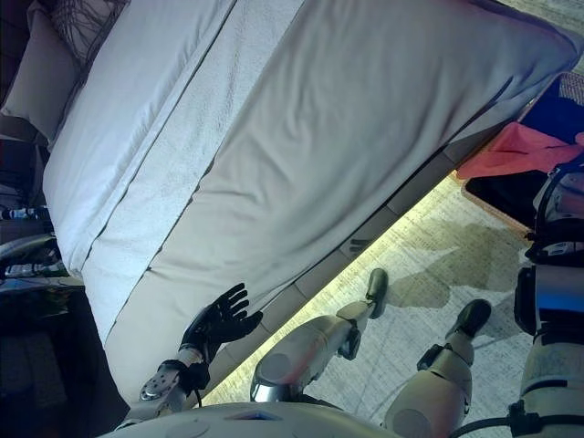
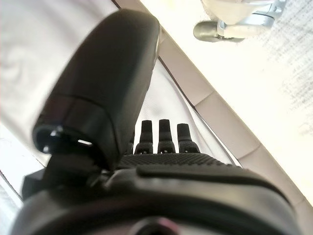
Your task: Pick up the clothes from the bed and place them into the basket
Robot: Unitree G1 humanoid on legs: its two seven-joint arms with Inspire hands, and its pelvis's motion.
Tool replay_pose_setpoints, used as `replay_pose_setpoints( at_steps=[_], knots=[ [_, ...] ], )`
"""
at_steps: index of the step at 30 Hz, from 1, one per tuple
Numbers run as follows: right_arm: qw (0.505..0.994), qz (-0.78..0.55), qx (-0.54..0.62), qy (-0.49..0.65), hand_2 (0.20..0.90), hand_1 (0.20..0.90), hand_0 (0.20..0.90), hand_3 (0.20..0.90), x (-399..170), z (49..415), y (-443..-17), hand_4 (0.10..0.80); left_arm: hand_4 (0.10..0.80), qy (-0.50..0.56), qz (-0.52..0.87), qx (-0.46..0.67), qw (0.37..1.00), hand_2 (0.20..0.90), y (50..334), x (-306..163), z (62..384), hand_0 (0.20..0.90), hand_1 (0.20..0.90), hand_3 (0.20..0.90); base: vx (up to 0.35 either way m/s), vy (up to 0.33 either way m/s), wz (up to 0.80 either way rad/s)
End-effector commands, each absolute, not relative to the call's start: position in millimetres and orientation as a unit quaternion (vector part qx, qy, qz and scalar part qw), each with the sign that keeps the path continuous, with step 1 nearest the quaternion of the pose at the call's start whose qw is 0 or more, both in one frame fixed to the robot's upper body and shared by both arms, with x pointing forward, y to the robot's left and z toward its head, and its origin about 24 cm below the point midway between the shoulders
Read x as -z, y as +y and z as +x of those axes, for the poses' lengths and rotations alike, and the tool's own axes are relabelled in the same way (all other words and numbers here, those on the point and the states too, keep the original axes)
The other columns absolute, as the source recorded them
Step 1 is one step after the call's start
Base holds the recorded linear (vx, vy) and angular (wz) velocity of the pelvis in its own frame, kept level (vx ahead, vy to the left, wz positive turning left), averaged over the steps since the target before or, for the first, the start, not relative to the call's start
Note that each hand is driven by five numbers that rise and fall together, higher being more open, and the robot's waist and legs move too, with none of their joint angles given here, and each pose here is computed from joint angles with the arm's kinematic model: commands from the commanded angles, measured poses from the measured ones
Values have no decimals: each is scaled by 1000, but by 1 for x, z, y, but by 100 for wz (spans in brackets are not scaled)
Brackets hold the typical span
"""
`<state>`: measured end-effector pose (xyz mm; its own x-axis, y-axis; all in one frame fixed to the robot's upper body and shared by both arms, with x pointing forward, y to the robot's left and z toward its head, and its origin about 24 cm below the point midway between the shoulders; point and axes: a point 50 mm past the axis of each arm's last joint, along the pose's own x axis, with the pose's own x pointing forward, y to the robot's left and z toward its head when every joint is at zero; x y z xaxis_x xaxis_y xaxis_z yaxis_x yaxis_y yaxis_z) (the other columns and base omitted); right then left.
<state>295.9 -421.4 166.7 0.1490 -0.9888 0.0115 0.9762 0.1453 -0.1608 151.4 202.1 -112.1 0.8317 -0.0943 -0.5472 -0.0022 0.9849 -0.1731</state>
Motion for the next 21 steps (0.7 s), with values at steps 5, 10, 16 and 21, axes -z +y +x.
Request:
replay_pose_setpoints(
  at_steps=[5, 10, 16, 21],
  knots=[
    [818, -96, 557, 106, 900, 900, 900, 900, -91, 285, -405, 800, 800, 280, -30, 7, 960, 900, 236, 104, 160, 900, 900, 900, 60, -104, 5],
    [867, -91, 455, 184, 900, 900, 900, 900, -11, 270, -356, 800, 800, 289, -1, -4, 957, 900, 238, 103, 166, 900, 900, 900, 63, -144, -6],
    [903, -87, 303, 291, 900, 900, 900, 900, 73, 210, -309, 800, 800, 326, 30, -22, 945, 900, 233, 113, 163, 900, 900, 900, 91, -88, -29],
    [900, -78, 232, 361, 900, 900, 900, 900, 111, 168, -276, 800, 800, 354, 35, -42, 933, 900, 234, 122, 156, 900, 900, 900, 81, -1, -30]
  ],
)
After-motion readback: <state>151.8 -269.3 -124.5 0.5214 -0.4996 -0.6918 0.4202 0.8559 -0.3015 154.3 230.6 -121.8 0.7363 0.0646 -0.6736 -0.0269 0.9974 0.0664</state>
